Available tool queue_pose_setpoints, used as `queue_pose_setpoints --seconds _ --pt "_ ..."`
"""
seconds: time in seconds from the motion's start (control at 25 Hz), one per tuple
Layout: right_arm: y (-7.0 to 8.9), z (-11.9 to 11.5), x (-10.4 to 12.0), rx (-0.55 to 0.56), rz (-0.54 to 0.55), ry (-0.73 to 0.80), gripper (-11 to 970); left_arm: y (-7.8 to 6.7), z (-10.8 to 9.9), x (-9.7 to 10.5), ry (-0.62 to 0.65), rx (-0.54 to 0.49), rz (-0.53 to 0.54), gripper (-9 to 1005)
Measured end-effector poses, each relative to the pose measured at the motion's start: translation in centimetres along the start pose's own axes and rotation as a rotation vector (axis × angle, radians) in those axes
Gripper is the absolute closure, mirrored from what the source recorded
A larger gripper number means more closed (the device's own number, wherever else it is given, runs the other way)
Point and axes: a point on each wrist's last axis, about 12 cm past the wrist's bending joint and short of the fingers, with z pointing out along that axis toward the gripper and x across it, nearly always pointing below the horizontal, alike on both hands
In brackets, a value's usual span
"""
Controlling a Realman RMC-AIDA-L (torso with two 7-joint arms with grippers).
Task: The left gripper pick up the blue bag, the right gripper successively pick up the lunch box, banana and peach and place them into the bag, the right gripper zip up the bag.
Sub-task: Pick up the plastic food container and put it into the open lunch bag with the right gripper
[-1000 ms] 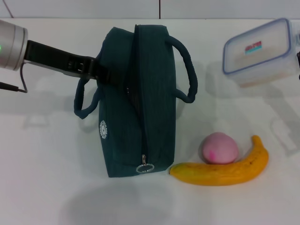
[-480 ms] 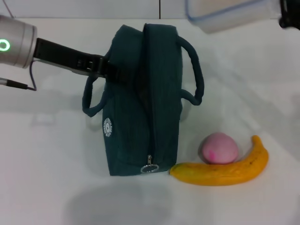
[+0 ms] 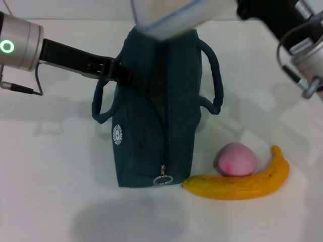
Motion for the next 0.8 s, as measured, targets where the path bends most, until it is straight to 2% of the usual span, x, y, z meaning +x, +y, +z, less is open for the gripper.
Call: queue_pose_setpoints --seconds 0.08,0.2,0.48,0.6,0.8 --pt "-0.6 -0.6 0.2 0.048 -0.003 0.004 844 0.0 0.0 0.0 -0.001 0.000 0.005 934" --pt "-1.1 -2.7 0.2 0.096 -0.013 -0.023 847 0.1 0.0 0.1 -0.002 -0.001 0.006 934" --pt "-0.7 -7.5 -0.5 0.142 -0.069 -0.099 852 0.3 -0.2 0.2 -0.001 -0.008 0.001 934" --pt "-1.0 -7.9 -0.6 0.196 -0.117 -0.062 856 0.1 -0.1 0.1 -0.001 -0.004 0.005 933" --pt "-1.9 -5.9 -0.3 0.262 -0.202 0.076 867 0.0 0.0 0.1 -0.001 0.001 0.007 933"
